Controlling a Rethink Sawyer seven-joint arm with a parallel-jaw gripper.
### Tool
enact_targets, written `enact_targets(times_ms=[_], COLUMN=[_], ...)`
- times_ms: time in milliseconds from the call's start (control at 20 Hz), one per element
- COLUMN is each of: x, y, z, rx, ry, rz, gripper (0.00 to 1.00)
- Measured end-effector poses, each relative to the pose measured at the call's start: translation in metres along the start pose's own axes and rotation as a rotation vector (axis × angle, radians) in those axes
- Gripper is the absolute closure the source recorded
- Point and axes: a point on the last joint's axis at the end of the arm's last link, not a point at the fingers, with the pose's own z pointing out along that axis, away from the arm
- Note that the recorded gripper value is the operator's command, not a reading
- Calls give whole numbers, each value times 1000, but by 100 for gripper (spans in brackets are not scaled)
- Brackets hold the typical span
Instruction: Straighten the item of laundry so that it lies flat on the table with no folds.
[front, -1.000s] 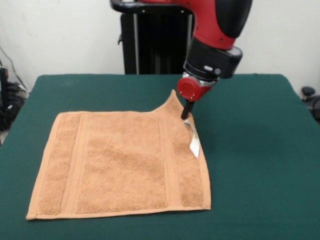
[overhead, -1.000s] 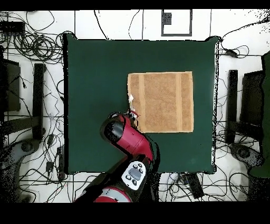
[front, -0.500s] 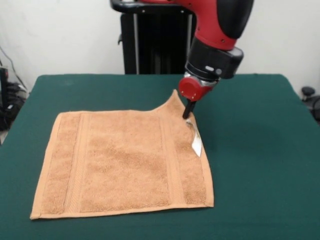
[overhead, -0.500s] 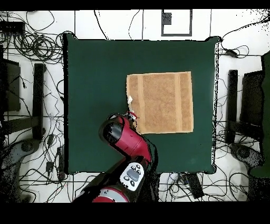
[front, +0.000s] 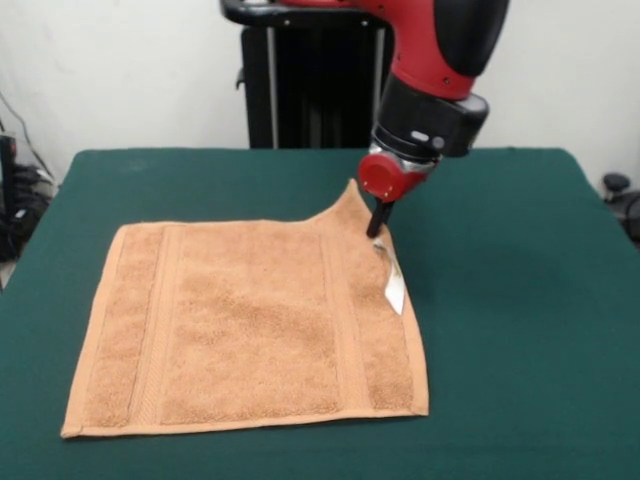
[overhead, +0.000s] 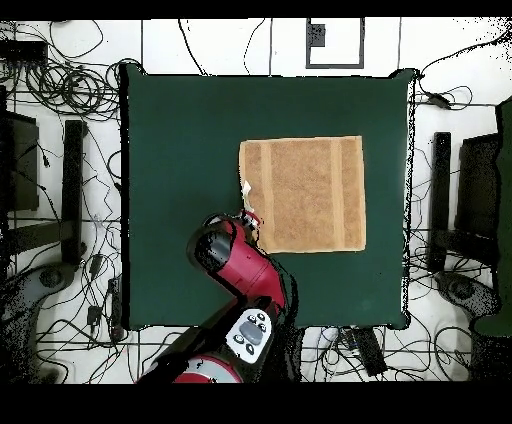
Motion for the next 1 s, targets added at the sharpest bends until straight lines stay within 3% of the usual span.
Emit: enact_targets(times_ms=[350,400,1000], x=[5,5,14], y=[-3,-3,-11], z=[-1,-2,-6], rx=[-2,-2,-9], ry=[3,4,8], rz=[2,2,-11], gripper=[100,0,0])
